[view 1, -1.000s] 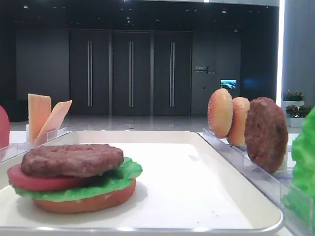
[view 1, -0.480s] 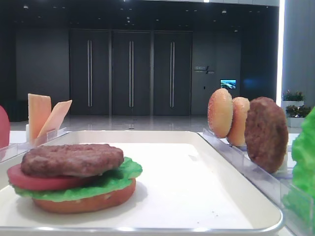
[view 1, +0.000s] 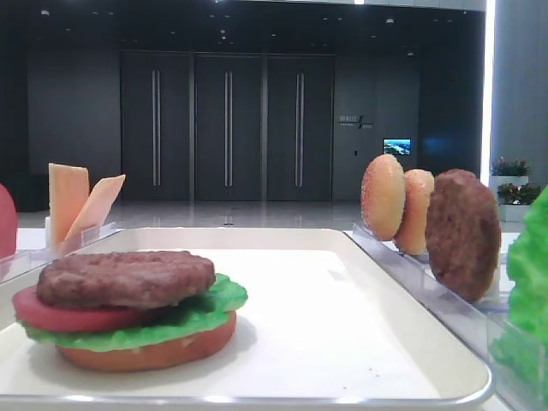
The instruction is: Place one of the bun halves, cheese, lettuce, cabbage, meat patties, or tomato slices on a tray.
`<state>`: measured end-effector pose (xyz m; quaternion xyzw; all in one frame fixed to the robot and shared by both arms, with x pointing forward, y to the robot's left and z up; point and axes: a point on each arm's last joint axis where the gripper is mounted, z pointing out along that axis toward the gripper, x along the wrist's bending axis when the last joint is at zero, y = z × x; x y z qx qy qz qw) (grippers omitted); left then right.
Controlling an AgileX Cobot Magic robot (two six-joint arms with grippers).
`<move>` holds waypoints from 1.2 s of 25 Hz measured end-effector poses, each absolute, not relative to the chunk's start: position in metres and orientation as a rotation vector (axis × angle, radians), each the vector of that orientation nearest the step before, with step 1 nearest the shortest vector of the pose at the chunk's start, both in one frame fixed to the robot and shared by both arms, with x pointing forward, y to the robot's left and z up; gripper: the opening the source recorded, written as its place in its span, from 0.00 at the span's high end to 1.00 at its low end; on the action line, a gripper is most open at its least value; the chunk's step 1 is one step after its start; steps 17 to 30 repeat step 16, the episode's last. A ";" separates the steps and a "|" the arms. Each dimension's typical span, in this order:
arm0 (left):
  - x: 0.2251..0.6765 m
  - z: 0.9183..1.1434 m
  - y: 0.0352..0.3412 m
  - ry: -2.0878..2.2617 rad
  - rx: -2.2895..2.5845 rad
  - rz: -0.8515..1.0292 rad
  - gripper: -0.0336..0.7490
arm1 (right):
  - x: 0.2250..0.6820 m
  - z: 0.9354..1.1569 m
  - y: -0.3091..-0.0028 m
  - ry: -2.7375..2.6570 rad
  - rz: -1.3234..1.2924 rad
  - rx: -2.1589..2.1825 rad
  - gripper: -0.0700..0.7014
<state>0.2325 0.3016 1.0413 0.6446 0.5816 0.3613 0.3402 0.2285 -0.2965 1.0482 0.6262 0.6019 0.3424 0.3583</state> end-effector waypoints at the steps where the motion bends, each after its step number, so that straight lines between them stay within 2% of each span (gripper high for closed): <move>1: 0.233 1.041 0.302 1.513 1.678 0.940 0.60 | 0.229 1.048 -0.297 1.552 0.884 1.615 0.46; 30: 0.233 1.041 0.302 1.513 1.678 0.940 0.60 | 0.229 1.048 -0.296 1.553 0.885 1.615 0.46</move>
